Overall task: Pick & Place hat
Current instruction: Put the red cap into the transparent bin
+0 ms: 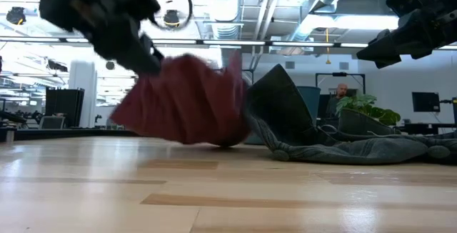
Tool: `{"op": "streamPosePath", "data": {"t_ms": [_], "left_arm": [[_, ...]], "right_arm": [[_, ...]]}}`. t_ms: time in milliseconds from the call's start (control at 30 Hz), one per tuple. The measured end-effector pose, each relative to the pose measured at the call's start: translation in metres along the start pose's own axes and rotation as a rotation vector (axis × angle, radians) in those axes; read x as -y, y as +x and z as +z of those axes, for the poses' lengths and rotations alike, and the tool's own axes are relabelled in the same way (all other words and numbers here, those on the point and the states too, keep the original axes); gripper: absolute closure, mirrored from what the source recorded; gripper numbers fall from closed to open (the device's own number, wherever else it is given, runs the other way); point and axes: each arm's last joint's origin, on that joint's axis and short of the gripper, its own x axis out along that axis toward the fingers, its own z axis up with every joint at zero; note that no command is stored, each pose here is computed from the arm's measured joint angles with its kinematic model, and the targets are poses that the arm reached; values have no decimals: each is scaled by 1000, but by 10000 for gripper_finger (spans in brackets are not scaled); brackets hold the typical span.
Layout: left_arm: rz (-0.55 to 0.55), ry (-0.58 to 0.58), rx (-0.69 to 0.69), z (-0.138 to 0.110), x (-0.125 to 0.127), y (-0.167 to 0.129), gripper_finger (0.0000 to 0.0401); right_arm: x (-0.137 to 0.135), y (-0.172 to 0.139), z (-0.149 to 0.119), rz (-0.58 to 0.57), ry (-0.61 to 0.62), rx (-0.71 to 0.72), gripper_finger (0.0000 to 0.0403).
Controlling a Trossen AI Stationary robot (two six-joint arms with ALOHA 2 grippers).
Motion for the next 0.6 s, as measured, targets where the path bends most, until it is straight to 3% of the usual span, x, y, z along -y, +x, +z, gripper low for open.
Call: {"op": "streamPosePath", "data": {"t_ms": [300, 600], "left_arm": [[-36, 169, 218, 26, 16, -39, 392], [-34, 251, 318, 36, 20, -59, 392]], "right_arm": [[0, 0, 0, 0, 0, 0, 304], [0, 0, 0, 0, 0, -1, 304]]}}
